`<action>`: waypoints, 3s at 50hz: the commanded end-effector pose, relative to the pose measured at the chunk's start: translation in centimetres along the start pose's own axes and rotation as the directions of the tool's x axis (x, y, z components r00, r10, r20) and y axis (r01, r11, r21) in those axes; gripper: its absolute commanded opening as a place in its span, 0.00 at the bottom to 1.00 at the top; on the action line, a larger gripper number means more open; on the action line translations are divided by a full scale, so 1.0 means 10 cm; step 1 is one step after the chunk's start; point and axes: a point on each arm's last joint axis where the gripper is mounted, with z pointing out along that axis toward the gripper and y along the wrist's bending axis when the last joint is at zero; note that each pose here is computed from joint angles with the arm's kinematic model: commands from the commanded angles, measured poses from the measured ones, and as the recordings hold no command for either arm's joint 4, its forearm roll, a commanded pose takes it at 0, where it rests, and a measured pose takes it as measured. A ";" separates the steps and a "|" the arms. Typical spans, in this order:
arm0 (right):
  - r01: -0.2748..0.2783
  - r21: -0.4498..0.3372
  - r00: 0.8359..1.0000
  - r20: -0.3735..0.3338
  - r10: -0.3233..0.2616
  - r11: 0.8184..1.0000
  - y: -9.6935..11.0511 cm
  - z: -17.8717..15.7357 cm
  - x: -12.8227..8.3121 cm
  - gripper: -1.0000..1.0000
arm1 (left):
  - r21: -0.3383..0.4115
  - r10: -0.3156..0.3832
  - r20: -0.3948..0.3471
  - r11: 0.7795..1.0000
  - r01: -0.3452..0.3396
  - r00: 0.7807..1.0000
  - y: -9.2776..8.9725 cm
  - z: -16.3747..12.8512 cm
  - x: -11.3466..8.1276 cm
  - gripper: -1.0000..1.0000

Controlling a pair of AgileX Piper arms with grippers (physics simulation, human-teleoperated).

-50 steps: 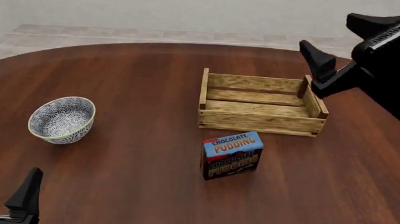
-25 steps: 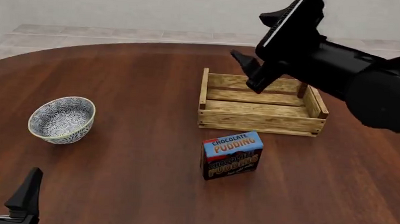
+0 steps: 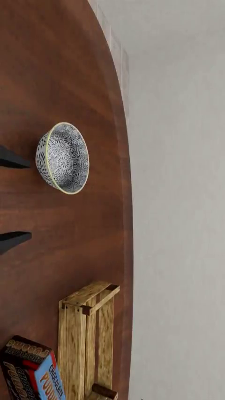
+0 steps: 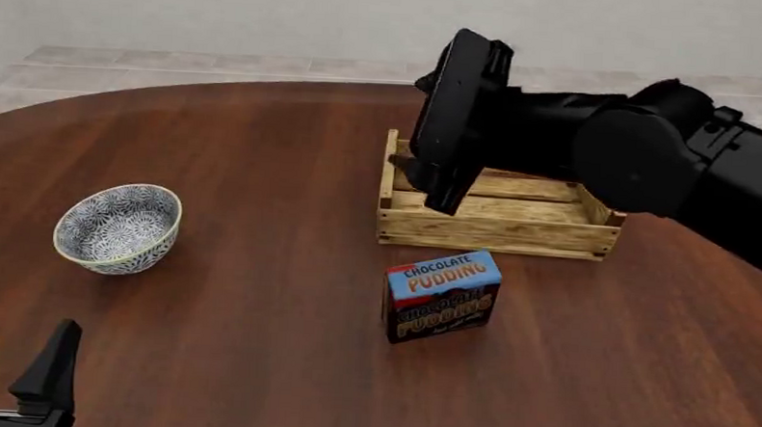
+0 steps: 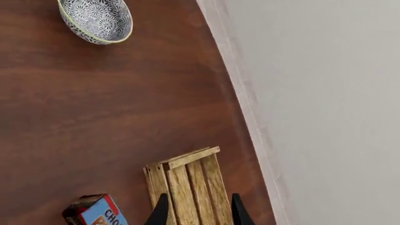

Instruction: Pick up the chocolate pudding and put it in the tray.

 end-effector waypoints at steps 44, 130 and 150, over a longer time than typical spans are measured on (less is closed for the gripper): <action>0.073 -0.406 0.976 -0.157 -0.148 0.911 0.70 0.30 0.06 1.00 | 0.000 0.000 0.000 1.000 0.000 1.000 0.00 0.00 0.00 1.00; 0.135 -0.534 0.911 -0.264 -0.316 0.835 0.71 0.66 0.84 1.00 | 0.000 0.000 0.000 1.000 0.000 1.000 0.00 0.00 0.00 1.00; 0.120 -0.542 0.911 -0.273 -0.309 0.832 0.77 0.76 0.88 1.00 | 0.000 0.000 0.000 1.000 0.000 1.000 0.00 0.00 0.00 1.00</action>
